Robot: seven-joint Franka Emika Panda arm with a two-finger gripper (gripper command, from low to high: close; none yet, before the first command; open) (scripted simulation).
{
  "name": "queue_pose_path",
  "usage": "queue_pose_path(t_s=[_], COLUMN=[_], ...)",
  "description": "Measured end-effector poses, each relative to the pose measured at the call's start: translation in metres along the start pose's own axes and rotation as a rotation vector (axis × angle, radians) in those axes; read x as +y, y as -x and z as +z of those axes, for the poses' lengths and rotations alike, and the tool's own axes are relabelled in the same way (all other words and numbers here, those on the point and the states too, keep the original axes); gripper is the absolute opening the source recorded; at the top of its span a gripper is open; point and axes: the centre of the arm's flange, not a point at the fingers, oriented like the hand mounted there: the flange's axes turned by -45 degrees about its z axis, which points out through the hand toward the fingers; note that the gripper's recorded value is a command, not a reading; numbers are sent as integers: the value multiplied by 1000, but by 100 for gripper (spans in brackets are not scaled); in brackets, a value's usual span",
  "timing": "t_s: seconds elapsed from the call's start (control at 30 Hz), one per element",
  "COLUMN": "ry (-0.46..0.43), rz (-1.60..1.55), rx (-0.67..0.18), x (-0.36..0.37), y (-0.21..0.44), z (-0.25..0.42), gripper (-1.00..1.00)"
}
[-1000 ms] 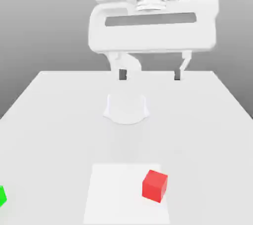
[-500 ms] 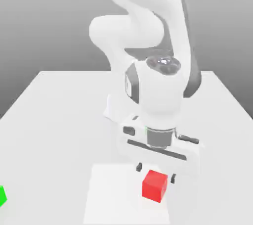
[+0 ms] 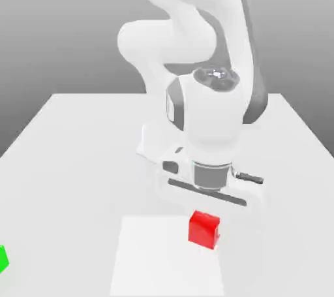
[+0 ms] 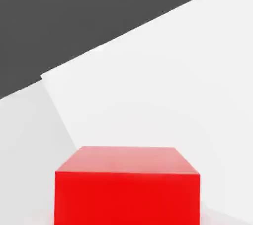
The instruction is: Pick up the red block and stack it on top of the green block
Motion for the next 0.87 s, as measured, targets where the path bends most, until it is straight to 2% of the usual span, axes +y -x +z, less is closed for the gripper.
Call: queue_pose_path(t_s=[0.17, 0.37, 0.5, 0.53, 0.73, 0.87], ry=[-5, -5, -1, 0, 1, 1], rz=[415, 868, 1128, 1146, 1156, 1164], rx=[-4, 1, 5, 6, 6, 5], x=[77, 203, 285, 291, 295, 297], y=[-99, -179, -215, -217, -218, -219], z=[-13, -27, 13, 23, 28, -17], gripper=[-100, -100, -100, 100, 100, 100])
